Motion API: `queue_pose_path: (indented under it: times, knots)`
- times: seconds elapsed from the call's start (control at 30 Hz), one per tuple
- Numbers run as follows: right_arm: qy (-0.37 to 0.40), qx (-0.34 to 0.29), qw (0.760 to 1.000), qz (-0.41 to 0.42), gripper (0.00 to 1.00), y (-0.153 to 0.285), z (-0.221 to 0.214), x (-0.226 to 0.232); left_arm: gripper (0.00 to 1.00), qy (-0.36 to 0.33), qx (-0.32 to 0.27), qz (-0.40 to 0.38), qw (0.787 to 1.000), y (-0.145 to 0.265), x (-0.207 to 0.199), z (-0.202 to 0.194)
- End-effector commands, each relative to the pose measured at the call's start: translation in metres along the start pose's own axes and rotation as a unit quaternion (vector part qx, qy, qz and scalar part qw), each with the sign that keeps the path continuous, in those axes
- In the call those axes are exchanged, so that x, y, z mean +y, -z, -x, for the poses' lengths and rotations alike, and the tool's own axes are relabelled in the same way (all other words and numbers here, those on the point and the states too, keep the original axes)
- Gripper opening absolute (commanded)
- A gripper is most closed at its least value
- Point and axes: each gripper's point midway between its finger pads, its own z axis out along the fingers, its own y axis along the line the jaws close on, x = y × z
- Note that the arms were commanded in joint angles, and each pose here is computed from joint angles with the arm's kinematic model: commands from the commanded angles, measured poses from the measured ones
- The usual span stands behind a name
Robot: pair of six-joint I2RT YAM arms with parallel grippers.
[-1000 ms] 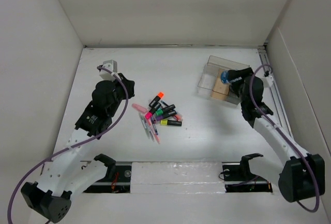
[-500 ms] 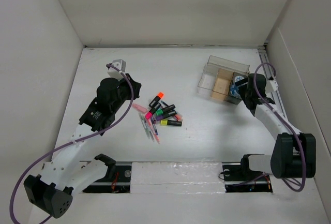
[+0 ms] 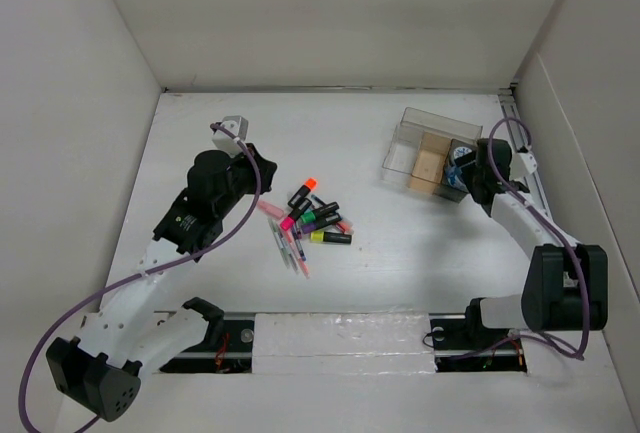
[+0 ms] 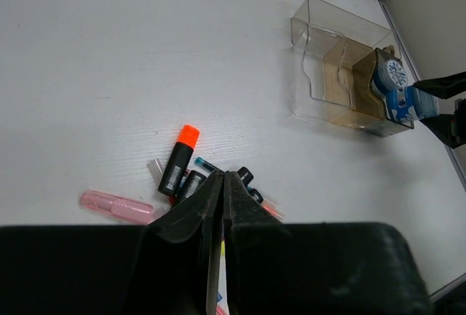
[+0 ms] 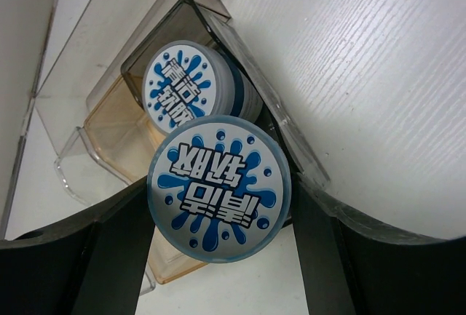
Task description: Organize the desk
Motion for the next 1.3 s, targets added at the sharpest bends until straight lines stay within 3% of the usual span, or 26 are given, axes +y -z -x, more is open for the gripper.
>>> queue_pose_path:
  times: [0.0,0.07,0.17,0.27,0.53,0.63,0.67,0.77,0.83,0.9,0.97,1.07,1.17,1.27]
  knots:
    - [-0.001,-0.029,1.000,0.008,0.45,-0.001,0.017,0.022,0.02,-0.008,-0.034,-0.023,0.999,0.003,-0.012,0.025]
    - [0.006,-0.027,1.000,-0.002,0.48,-0.002,0.014,0.022,0.04,-0.009,-0.036,-0.014,0.999,0.004,-0.009,0.025]
    - [0.018,-0.017,1.000,0.002,0.71,-0.002,0.004,0.025,0.10,-0.007,-0.050,0.004,0.999,0.007,-0.003,0.030]
    - [0.019,-0.016,1.000,0.013,0.84,0.000,0.000,0.030,0.18,-0.006,-0.058,0.019,0.998,0.007,0.003,0.033]
    - [0.054,-0.049,0.992,0.107,0.85,0.051,-0.012,0.092,0.30,-0.011,-0.055,0.047,0.997,0.006,0.014,0.030]
    - [0.086,-0.006,0.969,0.230,0.52,0.103,-0.050,0.136,0.31,-0.009,-0.064,0.064,0.996,0.006,0.020,0.034]
    - [0.086,0.010,0.957,0.277,0.22,0.117,-0.065,0.148,0.31,-0.010,-0.066,0.069,0.995,0.006,0.021,0.036]
    - [0.159,0.130,0.905,0.373,0.00,0.173,-0.159,0.169,0.31,-0.013,-0.063,0.090,0.994,0.005,0.028,0.035]
    - [0.213,0.169,0.877,0.396,0.00,0.187,-0.195,0.169,0.32,-0.016,-0.068,0.103,0.992,0.005,0.033,0.036]
    - [0.254,0.206,0.861,0.390,0.08,0.196,-0.226,0.163,0.32,-0.016,-0.070,0.113,0.991,0.006,0.037,0.037]
    - [0.313,0.243,0.832,0.389,0.24,0.200,-0.264,0.143,0.32,-0.018,-0.070,0.116,0.991,0.006,0.038,0.037]
    - [0.354,0.298,0.792,0.398,0.39,0.217,-0.296,0.126,0.32,-0.018,-0.076,0.115,0.990,0.009,0.037,0.040]
    - [0.360,0.339,0.757,0.427,0.48,0.246,-0.323,0.115,0.33,-0.016,-0.082,0.111,0.990,0.012,0.035,0.045]
    - [0.364,0.343,0.754,0.426,0.48,0.258,-0.343,0.109,0.33,-0.014,-0.089,0.111,0.990,0.017,0.034,0.049]
